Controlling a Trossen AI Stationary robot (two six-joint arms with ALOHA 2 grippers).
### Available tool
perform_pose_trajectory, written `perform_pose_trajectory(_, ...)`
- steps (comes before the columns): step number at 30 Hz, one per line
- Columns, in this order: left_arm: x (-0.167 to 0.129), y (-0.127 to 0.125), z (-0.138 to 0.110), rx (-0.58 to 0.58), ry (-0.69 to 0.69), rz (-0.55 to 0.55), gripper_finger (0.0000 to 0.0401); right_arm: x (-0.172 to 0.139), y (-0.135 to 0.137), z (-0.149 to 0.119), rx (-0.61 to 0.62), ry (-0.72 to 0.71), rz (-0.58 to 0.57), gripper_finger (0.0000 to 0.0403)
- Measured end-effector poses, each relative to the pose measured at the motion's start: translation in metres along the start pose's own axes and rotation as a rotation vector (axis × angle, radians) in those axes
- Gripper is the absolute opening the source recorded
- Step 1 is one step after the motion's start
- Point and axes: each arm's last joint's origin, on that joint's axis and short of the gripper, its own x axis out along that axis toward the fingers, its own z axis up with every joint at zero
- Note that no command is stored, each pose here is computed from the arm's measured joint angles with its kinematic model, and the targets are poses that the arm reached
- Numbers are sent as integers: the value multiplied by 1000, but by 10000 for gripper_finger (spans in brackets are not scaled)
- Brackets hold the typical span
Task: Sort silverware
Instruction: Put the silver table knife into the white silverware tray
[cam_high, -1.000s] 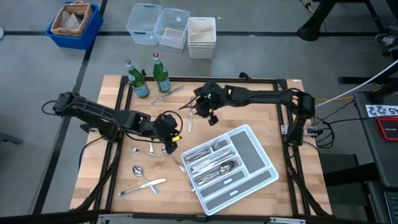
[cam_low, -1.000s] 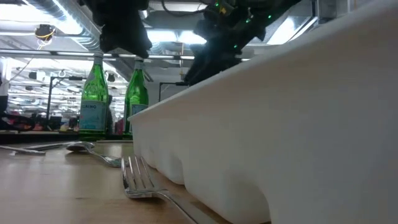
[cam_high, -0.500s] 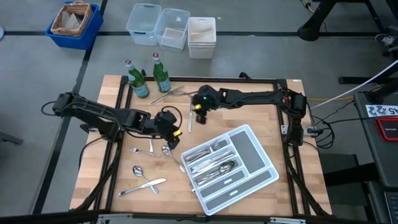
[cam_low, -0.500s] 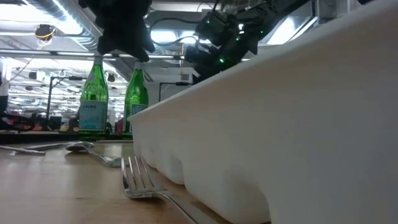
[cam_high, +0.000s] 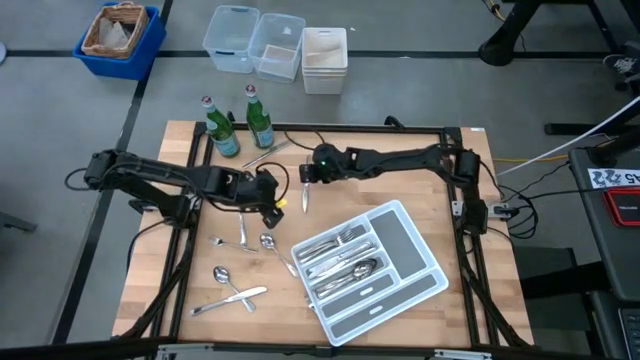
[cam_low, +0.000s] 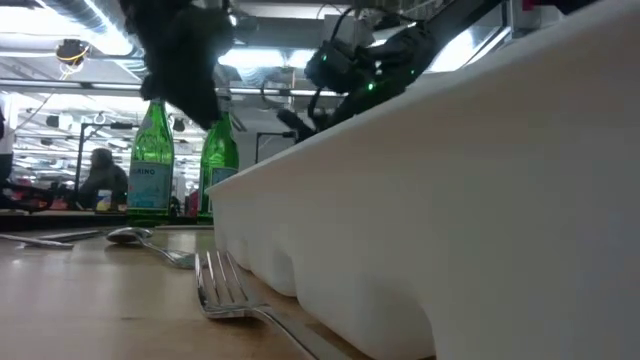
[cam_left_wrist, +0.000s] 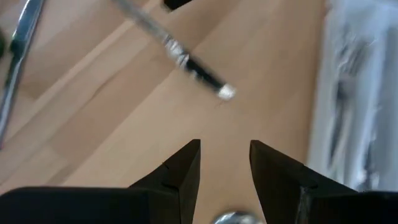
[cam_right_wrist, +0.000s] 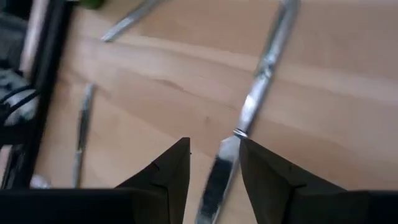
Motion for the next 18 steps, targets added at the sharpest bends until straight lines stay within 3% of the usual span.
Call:
perform_pose_trajectory(8, 1, 9, -4, 160, 83, 47, 127, 21, -14, -7, 176, -20, -80, 143)
perform_pose_trajectory(14, 2, 10, -2, 234, 69, 40, 127, 27, -10, -4, 205, -60, -67, 143)
perform_pose_trajectory(18, 7, 14, 8, 201, 30, 45, 127, 25, -4, -2, 178, -9, -29, 143)
